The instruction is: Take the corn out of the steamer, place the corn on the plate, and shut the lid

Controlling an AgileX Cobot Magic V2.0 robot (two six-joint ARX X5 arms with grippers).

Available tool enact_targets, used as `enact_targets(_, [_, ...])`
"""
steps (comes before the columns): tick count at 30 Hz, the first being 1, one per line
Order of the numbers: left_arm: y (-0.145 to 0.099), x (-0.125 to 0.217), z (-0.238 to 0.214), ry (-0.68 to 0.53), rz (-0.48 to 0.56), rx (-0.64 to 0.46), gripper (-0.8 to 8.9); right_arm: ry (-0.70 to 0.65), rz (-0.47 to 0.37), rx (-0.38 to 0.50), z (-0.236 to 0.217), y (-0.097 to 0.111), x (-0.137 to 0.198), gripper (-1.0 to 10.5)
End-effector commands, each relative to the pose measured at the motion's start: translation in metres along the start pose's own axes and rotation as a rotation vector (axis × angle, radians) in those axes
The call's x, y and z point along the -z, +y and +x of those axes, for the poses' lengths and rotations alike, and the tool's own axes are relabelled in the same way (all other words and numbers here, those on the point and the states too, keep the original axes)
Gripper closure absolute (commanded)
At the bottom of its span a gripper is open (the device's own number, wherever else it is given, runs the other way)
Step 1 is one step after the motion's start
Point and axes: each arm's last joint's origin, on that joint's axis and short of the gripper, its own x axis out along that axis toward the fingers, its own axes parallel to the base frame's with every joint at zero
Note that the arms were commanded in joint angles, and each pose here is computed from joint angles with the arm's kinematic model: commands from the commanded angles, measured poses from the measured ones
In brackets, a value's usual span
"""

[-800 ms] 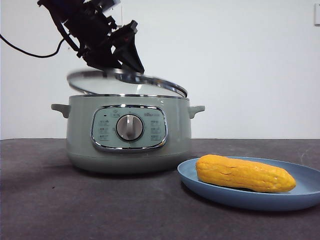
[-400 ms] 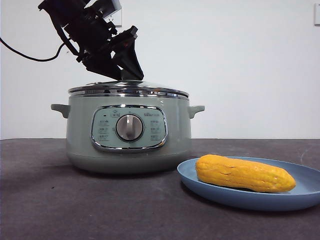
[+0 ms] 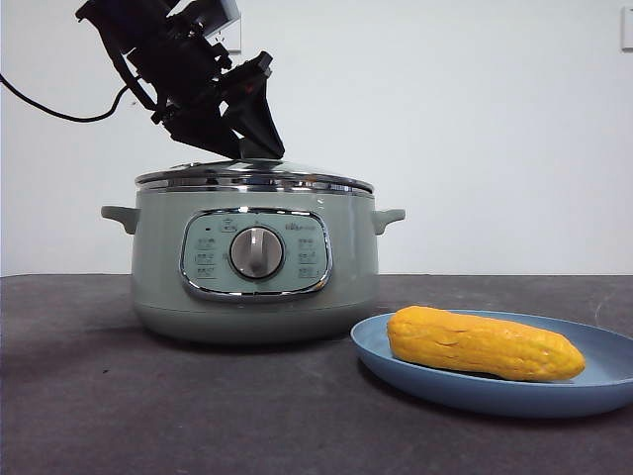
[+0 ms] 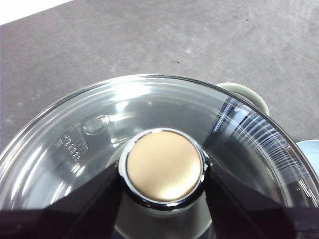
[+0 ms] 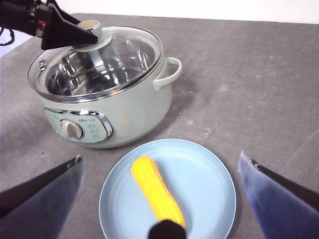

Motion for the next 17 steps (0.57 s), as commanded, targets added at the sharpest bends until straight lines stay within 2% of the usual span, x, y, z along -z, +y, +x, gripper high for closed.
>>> enact_targets(1, [0.0028, 0.0113, 0.0142, 0.060, -0.010, 0.012, 8.19, -0.012, 0.007, -0.004, -0.0013, 0.0004, -0.0023, 4.1])
enact_targets(17, [0.0057, 0.0138, 0.0201, 0.070, 0.037, -0.047, 8.20, -0.012, 0.007, -0.003, -0.0013, 0.0004, -0.0023, 4.1])
